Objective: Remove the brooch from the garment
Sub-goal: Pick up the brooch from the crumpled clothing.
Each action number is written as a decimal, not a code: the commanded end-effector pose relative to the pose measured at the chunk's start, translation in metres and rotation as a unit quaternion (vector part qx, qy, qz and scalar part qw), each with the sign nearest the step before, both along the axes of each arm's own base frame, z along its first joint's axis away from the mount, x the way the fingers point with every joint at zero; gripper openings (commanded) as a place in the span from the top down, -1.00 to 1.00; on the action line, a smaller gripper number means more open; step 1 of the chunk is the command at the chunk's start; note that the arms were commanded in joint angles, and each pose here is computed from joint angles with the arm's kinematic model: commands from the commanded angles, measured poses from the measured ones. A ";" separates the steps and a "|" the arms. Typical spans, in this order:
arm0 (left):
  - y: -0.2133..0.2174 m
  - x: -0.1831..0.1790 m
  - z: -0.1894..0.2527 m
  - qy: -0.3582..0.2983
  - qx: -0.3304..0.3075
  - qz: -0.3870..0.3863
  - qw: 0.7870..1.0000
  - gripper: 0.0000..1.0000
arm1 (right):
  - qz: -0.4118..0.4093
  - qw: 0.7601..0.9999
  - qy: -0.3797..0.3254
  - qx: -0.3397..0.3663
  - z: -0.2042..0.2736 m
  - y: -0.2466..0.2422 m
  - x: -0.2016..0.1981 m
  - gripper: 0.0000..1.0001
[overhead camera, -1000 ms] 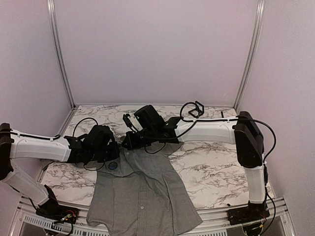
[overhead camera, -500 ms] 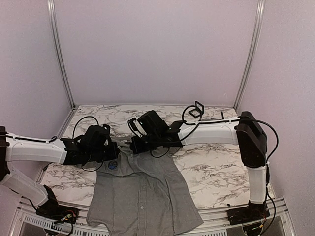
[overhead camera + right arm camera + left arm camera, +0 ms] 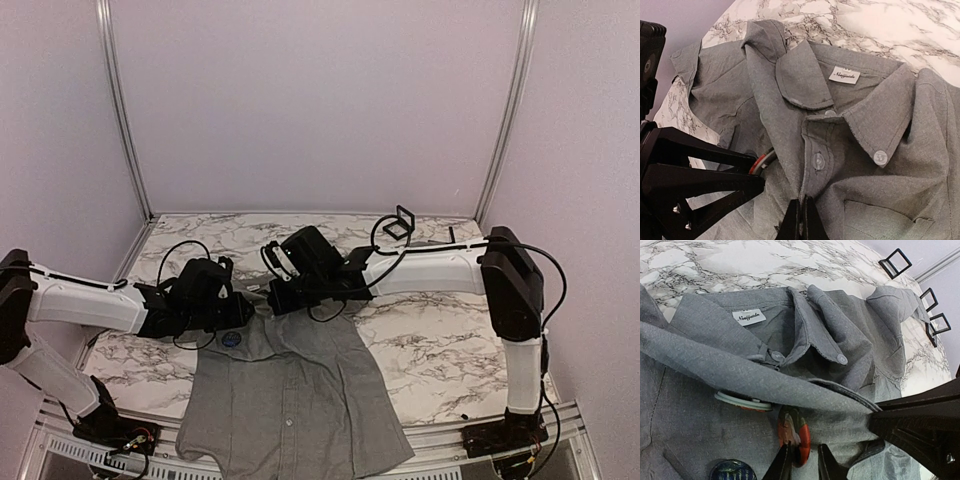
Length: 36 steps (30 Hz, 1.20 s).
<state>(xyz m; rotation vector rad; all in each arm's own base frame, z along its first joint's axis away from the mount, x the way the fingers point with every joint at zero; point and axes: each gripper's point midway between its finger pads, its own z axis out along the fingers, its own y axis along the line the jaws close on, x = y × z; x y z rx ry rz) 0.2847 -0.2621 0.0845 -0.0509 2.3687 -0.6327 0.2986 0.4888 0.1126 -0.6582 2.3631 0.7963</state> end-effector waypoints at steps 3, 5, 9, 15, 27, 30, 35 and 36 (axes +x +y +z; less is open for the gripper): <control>0.000 0.000 -0.010 0.006 0.000 0.001 1.000 0.52 | -0.008 1.000 -0.016 -0.010 0.011 -0.008 0.001 1.00; 0.003 -0.001 -0.012 0.010 0.004 0.006 1.000 0.55 | -0.008 1.000 -0.017 -0.010 0.012 -0.009 0.001 1.00; 0.007 -0.002 -0.014 0.013 0.011 0.013 1.000 0.60 | -0.010 1.000 -0.017 -0.013 0.010 -0.009 0.001 1.00; 0.012 -0.002 -0.017 0.014 0.024 0.017 0.999 0.64 | -0.010 1.000 -0.019 -0.015 0.011 -0.010 0.003 1.00; 0.013 0.000 -0.015 0.006 0.034 0.013 0.999 1.00 | -0.012 0.999 -0.020 -0.028 0.005 -0.013 0.005 1.00; 0.013 0.001 -0.007 -0.007 0.034 0.008 0.999 1.00 | -0.030 0.998 -0.032 -0.045 0.000 -0.022 0.012 1.00; 0.009 0.001 0.003 -0.025 0.033 -0.016 0.999 1.00 | -0.041 0.997 -0.036 -0.061 -0.008 -0.032 0.017 1.00; 0.008 0.001 0.005 -0.027 0.031 -0.020 0.999 1.00 | -0.044 0.996 -0.036 -0.064 -0.009 -0.034 0.017 1.00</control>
